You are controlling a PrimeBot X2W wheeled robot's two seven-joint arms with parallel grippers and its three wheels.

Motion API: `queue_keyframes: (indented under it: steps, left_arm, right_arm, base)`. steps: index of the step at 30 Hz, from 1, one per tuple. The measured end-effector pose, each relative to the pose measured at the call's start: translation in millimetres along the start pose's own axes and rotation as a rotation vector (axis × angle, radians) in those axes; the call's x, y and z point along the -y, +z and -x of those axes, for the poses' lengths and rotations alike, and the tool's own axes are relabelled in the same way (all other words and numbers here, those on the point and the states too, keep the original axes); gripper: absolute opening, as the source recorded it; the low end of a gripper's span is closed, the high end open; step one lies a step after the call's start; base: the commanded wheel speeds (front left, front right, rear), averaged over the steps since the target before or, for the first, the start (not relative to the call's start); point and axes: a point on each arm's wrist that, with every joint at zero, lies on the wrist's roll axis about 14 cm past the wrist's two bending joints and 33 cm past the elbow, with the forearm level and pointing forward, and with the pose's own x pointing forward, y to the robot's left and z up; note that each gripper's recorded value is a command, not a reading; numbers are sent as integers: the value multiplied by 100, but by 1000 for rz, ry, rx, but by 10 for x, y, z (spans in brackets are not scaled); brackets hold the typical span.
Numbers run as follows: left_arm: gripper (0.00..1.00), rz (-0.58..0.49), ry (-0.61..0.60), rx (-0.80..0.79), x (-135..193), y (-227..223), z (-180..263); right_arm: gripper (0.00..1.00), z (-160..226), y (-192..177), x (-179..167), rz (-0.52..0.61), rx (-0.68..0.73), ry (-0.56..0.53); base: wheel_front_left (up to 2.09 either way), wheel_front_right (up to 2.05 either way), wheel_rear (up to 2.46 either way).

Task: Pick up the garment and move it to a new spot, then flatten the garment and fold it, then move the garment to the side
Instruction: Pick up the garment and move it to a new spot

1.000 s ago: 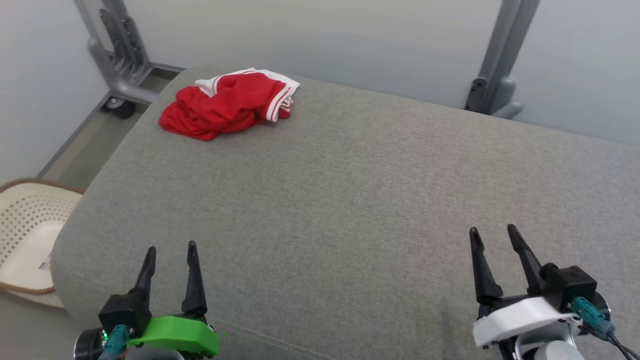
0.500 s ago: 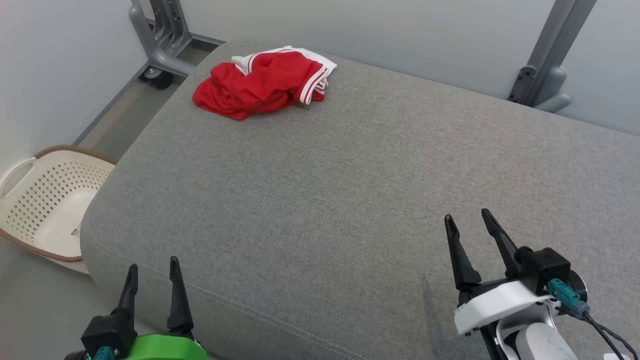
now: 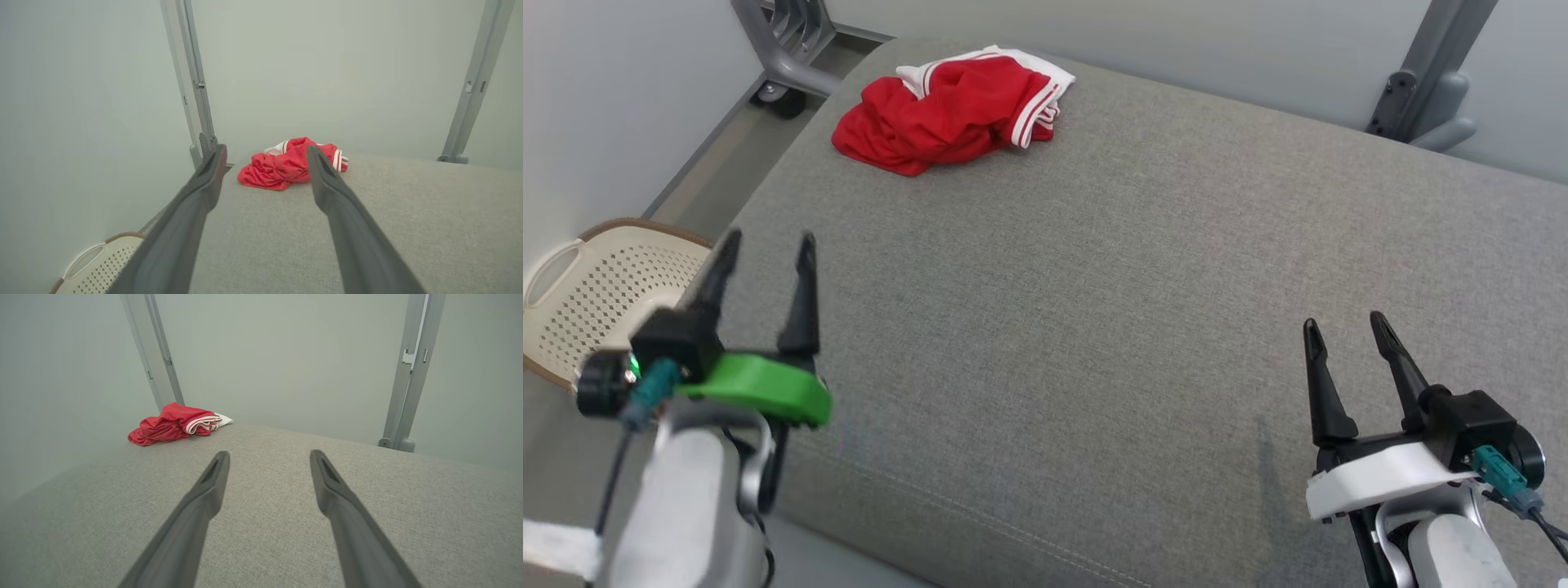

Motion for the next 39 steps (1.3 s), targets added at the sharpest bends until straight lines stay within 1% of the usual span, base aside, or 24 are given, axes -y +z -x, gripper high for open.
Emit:
queue_keyframes:
  steps: [6, 9, 11, 14, 19, 25, 30, 34, 36, 39]
  left_arm:
    - [100, -101, -49, 78, -63, 568, -740]
    - [100, -117, -42, 83, -112, 768, -1118]
    - [100, -130, -40, 52, -121, 790, -1355]
    - [100, -144, -65, -25, 4, 678, -1707]
    - [100, -149, -106, -178, 274, 261, -2190]
    - [100, -165, -127, -373, 509, -533, -2515]
    - [100, -183, -132, -511, 670, -1241, -2580]
    - [100, -205, -130, -608, 750, -1724, -2542]
    - [100, -241, -107, -636, 721, -1890, -2529]
    - [100, -255, -71, -653, 700, -2030, -2545]
  right_arm:
    - [100, -75, 151, 135, 27, 36, -22]
    - [100, -100, 226, 247, 47, 56, -44]
    - [100, -96, 264, 359, 47, 69, -71]
    - [100, -60, 261, 575, 51, 70, -123]
    - [100, 33, 153, 939, 75, 46, -211]
    - [100, 154, -58, 1286, 96, -5, -294]
    - [100, 297, -329, 1536, 99, -75, -360]
    - [100, 397, -523, 1657, 95, -126, -393]
    - [100, 439, -591, 1700, 93, -145, -405]
    - [100, 486, -646, 1751, 96, -162, -420]
  base:
    - [0, 0, 0]
    - [0, 0, 0]
    - [0, 0, 0]
    - [0, 0, 0]
    - [0, 0, 0]
    - [0, 0, 0]
    - [0, 0, 0]
    - [0, 0, 0]
    - [0, 0, 0]
    - [0, 0, 0]
